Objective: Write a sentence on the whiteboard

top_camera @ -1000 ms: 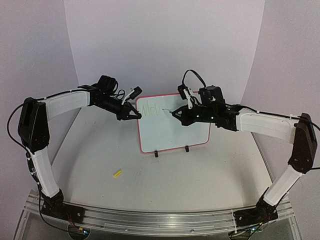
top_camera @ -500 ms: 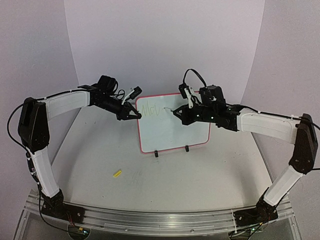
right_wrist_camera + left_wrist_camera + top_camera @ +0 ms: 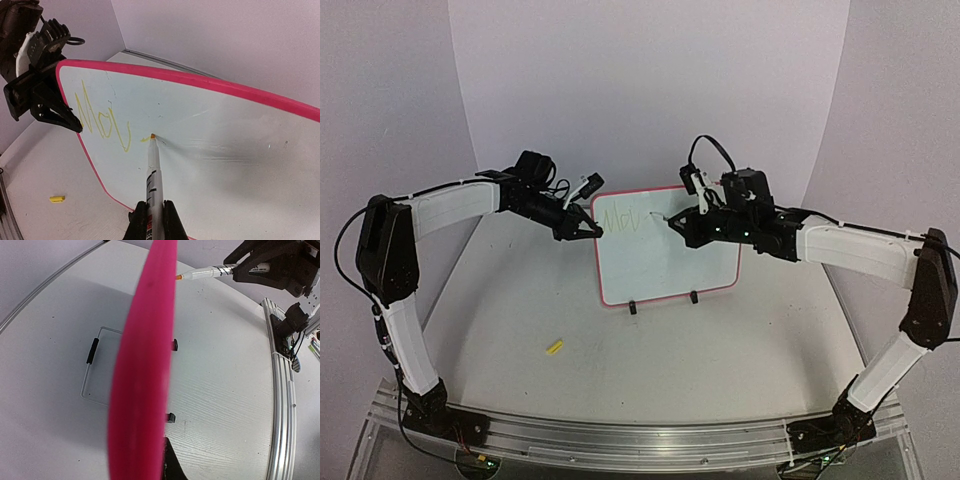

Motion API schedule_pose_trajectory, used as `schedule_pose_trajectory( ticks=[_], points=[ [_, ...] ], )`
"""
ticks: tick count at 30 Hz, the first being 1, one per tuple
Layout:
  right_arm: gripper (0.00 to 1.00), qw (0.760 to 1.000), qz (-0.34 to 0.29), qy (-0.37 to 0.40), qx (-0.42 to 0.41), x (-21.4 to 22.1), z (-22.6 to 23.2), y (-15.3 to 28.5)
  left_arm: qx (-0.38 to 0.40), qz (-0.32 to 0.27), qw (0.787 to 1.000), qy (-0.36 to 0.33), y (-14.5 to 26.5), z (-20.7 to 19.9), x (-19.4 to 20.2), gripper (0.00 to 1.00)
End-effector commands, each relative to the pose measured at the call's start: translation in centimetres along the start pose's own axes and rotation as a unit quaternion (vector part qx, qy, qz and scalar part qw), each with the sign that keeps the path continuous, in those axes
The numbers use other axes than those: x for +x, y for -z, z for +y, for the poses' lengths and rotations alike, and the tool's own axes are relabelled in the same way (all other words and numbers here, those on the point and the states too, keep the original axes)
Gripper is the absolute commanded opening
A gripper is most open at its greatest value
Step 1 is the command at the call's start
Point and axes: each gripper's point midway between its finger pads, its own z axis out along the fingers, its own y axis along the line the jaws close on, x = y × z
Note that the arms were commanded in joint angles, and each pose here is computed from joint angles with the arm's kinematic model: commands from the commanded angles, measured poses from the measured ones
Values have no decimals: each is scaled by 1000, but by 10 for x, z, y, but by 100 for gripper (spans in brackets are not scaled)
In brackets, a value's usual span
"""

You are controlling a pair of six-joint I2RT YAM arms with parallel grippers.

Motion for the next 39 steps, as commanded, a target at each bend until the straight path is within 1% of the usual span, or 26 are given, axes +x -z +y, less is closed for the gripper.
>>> schedule_pose_trajectory(
  ticks=[1,9,28,39],
  points=[
    [0,999,-45,9,-11,-35,3,2,-51,43,998,-19,0,16,17,0],
    [0,999,-38,5,-17,-29,4,-6,-51,43,998,-20,-1,16,17,0],
    [0,1000,13,-18,-5,21,-5,-13,-50,43,998,-19,-1,17,17,0],
    [0,999,-13,-20,28,6,-15,-3,-52,42,998,-21,0,16,16,0]
  ],
)
